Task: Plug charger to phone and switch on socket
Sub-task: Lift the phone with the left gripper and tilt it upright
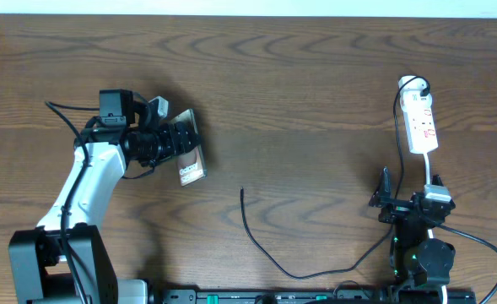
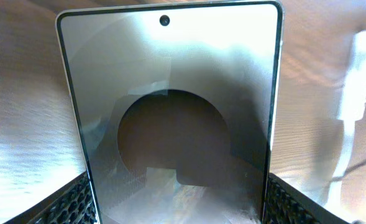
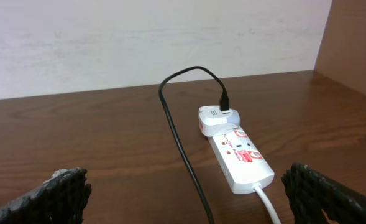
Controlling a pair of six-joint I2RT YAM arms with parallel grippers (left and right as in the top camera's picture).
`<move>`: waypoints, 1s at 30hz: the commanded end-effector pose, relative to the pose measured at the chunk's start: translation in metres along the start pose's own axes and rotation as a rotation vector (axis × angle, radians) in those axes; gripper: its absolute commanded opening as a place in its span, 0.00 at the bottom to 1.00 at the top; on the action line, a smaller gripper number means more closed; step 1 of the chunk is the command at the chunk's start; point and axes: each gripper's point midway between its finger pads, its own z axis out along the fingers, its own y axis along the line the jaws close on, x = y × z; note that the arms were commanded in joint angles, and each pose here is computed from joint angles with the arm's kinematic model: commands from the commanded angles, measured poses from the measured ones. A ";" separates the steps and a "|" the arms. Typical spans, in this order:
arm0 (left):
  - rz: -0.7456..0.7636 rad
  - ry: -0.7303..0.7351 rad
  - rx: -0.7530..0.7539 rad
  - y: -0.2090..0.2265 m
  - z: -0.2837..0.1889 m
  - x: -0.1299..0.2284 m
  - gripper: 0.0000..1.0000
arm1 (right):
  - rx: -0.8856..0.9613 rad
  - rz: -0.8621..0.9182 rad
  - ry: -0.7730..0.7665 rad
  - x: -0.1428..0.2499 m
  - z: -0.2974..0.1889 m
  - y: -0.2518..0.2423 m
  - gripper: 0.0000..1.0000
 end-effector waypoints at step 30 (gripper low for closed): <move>-0.896 0.483 0.551 -0.113 -0.050 0.023 0.08 | -0.001 -0.012 0.003 0.001 0.000 0.000 0.99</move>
